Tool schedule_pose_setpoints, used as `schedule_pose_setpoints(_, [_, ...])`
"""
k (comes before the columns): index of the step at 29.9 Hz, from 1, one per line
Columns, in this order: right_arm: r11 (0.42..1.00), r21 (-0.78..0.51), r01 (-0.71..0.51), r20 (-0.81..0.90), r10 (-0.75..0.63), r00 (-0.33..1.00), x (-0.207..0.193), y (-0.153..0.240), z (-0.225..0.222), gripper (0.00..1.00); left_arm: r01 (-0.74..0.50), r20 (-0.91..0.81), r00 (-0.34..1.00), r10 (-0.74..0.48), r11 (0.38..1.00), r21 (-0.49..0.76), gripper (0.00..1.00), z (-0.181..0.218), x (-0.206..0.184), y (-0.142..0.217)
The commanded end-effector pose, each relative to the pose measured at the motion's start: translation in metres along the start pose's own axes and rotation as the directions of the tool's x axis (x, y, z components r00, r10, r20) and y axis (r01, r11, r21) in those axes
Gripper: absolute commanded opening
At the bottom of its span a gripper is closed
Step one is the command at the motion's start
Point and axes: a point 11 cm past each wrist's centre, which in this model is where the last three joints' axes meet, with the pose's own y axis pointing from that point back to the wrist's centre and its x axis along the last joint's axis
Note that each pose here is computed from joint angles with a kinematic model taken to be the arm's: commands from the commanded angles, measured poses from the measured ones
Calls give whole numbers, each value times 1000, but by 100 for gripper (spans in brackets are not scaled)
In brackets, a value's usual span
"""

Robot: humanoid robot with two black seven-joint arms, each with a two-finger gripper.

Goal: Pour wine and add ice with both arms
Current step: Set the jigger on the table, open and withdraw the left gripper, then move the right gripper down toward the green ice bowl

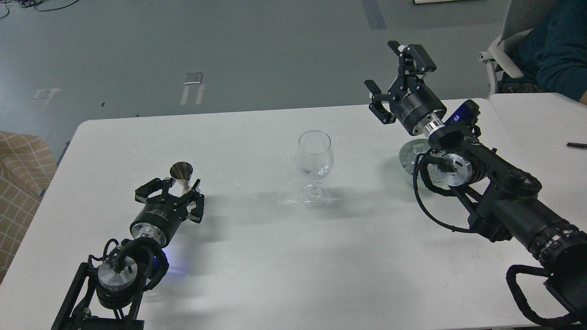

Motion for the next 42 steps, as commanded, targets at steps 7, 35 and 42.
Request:
schedule_pose_setpoints(7, [1000, 1, -1, -3, 1, 1000, 0, -1, -1, 100, -1, -8, 1000, 1, 1000, -11, 98, 5, 1, 1])
schedule_pose_setpoints(35, [1000, 6, 5, -6, -5, 1000, 0, 0, -4, 100, 32, 29, 999, -34, 999, 41, 98, 15, 47, 52])
schedule_pose_setpoints(42, [999, 32, 31, -78, -29, 997, 13, 9, -34, 100, 62, 115, 992, -59, 998, -23, 98, 60, 42, 61])
